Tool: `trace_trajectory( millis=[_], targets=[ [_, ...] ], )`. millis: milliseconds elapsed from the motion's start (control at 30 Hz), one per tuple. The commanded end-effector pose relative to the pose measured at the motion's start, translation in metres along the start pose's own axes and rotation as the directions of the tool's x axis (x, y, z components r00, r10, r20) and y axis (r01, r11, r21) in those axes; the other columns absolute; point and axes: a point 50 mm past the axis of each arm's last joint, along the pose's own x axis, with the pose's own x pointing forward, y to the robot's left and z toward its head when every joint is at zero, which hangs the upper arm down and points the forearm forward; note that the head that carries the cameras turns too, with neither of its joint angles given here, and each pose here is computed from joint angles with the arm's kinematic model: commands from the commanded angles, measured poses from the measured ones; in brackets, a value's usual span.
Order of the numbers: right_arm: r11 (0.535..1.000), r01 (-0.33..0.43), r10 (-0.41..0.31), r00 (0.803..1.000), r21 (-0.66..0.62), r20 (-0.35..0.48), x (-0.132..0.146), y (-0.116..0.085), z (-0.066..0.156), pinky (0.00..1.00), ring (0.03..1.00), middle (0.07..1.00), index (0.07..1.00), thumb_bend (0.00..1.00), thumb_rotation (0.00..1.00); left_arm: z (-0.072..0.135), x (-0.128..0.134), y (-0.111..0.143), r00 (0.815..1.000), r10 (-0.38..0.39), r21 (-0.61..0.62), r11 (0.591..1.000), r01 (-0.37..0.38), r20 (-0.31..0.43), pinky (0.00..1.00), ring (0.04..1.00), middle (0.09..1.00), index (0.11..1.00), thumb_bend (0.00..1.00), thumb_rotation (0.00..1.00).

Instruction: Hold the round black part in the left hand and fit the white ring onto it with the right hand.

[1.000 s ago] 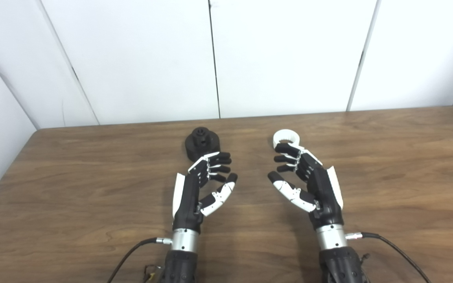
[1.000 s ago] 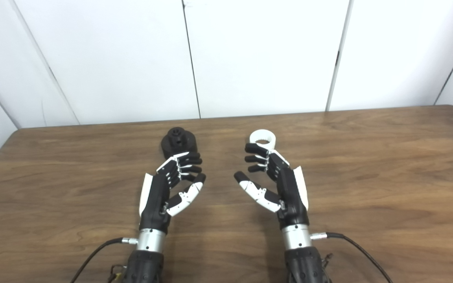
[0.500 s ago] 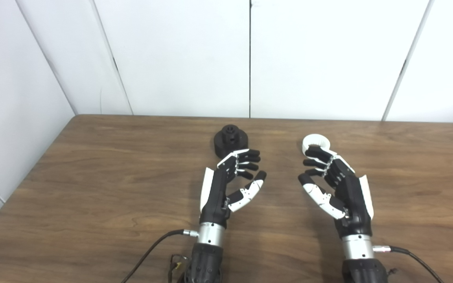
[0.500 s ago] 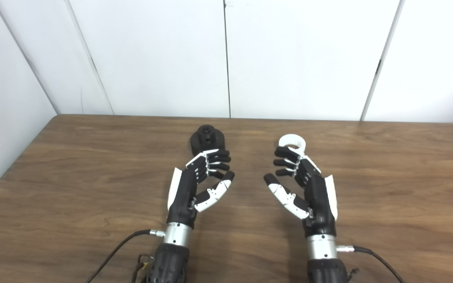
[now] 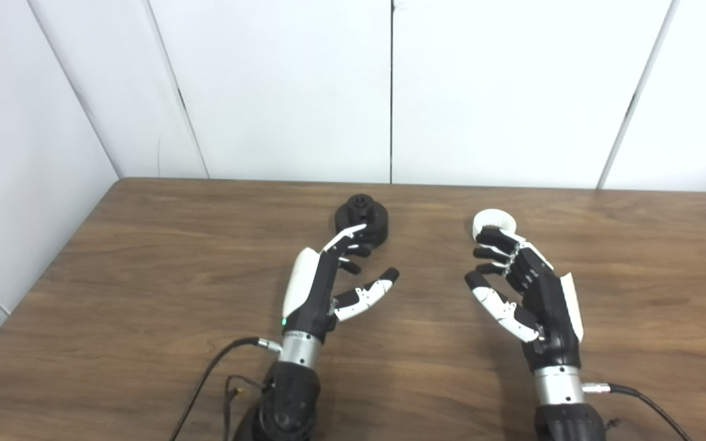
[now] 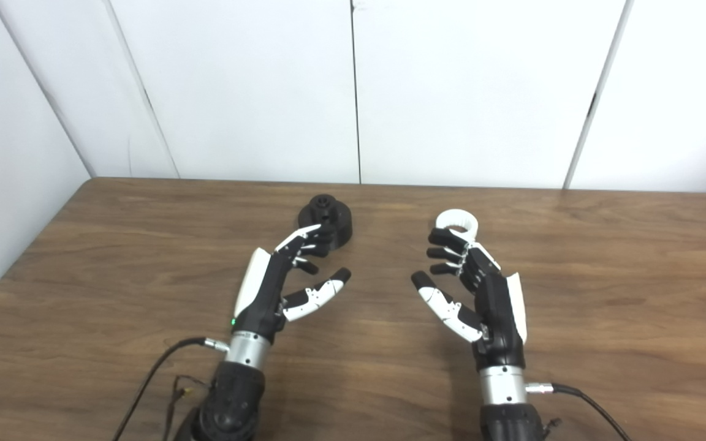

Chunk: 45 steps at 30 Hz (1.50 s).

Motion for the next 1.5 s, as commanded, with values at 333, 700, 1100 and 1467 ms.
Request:
trace_trajectory(
  millis=[333,700,1100,1467],
  targets=[
    [1.000,0.000,-0.002,0.999,-0.025,-0.046,-0.012,-0.010,-0.016,0.58,0.680,0.732,0.720,0.63,0.33,0.028,0.032,0.044,0.995,-0.012,0.335,0.942,-0.021,0.097,0.66,0.802,0.856,0.818,0.70,0.40],
    [1.000,0.000,-0.001,0.999,-0.014,-0.048,-0.011,-0.008,-0.017,0.58,0.680,0.739,0.720,0.63,0.32,0.025,0.057,0.059,0.995,0.047,0.532,0.842,-0.085,0.085,0.91,0.995,0.963,0.831,0.81,0.45],
    [1.000,0.001,-0.001,0.999,-0.004,-0.044,-0.010,-0.007,-0.016,0.58,0.687,0.741,0.714,0.62,0.30,0.014,0.089,0.062,0.997,0.060,0.618,0.783,-0.076,0.047,1.00,1.000,0.987,0.857,0.88,0.55],
    [1.000,0.008,-0.009,0.999,-0.019,-0.045,-0.009,-0.009,-0.014,0.57,0.669,0.730,0.707,0.63,0.32,0.001,0.131,0.056,1.000,0.014,0.671,0.741,-0.018,0.011,1.00,1.000,0.991,0.922,0.93,0.56]
  ],
)
